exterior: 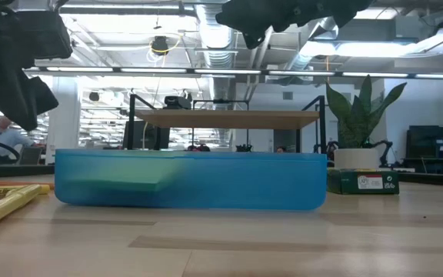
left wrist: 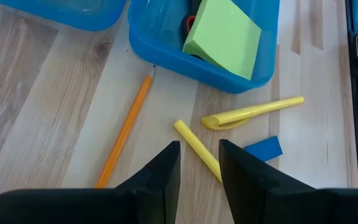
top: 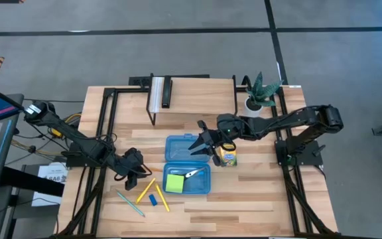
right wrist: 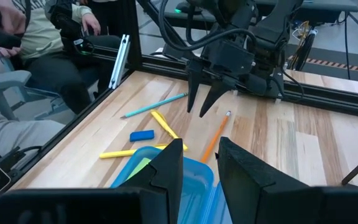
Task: Pack school essentials
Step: Put the right yellow pen into the blue supply box
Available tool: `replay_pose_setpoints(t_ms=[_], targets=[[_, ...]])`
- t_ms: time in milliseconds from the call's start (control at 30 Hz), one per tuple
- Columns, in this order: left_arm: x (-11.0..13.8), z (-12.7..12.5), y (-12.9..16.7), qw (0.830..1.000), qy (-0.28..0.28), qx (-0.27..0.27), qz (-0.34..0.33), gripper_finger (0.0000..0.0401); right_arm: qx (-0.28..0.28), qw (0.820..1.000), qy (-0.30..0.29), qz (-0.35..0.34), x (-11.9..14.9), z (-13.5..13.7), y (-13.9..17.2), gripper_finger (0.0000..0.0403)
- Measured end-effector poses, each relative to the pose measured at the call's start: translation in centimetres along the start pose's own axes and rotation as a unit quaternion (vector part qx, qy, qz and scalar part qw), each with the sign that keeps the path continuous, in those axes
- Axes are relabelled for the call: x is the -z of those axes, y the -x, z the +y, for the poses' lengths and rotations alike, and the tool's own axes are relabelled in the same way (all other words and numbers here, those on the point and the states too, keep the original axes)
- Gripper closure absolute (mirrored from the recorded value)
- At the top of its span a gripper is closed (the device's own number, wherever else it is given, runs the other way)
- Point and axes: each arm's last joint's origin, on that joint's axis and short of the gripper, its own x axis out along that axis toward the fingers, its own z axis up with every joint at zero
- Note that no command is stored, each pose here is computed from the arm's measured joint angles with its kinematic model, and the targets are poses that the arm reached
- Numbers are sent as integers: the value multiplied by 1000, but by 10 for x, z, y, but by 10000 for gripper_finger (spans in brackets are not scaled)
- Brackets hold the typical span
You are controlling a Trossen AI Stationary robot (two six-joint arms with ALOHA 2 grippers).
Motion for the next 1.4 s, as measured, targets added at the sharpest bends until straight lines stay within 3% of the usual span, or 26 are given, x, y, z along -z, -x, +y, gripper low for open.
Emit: replay_pose_setpoints(t_ms=[1067,1400], targets=[[1,3,0,1000,-21,-23,-3,246,-4,1000,11,-6,-2,3,-1,283],[-1,1,0,1000,-1,-15,-15,243,-12,1000,10,-2,-3,8,1,283]])
